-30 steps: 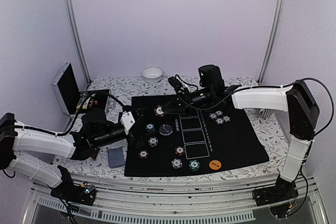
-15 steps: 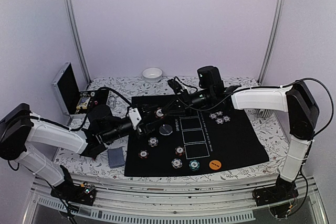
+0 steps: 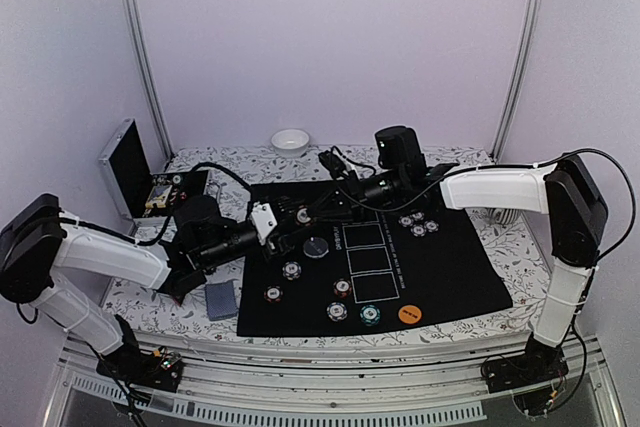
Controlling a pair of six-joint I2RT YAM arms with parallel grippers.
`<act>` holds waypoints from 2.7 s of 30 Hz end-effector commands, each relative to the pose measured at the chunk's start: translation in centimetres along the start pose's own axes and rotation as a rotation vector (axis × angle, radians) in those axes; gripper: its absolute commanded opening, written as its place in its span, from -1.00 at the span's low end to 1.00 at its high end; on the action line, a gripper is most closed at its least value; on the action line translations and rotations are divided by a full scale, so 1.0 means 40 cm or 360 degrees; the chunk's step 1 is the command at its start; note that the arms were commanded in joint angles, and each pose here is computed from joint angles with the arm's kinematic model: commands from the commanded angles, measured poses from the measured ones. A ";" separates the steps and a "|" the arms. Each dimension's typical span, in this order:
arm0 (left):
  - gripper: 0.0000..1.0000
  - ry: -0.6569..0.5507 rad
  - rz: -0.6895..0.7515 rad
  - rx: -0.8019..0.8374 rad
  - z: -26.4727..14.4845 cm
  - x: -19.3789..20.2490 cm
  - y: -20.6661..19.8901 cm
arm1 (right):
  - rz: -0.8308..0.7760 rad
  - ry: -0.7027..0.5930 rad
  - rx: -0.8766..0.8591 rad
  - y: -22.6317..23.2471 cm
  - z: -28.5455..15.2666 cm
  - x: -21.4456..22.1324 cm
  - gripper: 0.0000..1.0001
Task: Distribute texas hold em gaming equipment
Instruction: Place the poker chips pile in the small blind area.
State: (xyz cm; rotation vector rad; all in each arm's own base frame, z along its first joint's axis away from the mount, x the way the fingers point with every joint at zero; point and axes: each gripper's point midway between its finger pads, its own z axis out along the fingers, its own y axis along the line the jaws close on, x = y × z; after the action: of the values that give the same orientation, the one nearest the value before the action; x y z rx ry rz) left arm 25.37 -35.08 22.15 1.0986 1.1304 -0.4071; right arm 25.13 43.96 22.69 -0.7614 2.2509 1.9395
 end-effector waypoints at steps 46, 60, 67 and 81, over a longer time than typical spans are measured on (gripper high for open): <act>-1.00 0.0255 0.0102 0.0048 0.027 -0.003 -0.013 | -0.0054 0.0047 0.0271 -0.063 0.001 -0.005 -0.51; -0.15 0.0305 0.0054 0.0044 0.024 0.007 -0.012 | -0.0027 -0.0045 0.0321 -0.079 -0.061 -0.022 -0.95; 0.36 0.0342 -0.0031 -0.0004 -0.009 0.013 -0.003 | 0.0153 -0.0265 0.0661 -0.212 -0.267 -0.007 -0.95; 0.36 0.0469 -0.0108 -0.0006 -0.013 0.019 0.011 | 0.0583 -0.0422 0.1244 -0.478 -0.614 0.167 -0.95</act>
State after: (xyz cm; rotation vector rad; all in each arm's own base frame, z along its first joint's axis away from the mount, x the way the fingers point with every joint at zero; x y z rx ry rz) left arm 26.11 -34.06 20.58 1.1530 1.4278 -0.2866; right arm 34.34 19.20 9.55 0.0190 2.6900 1.0855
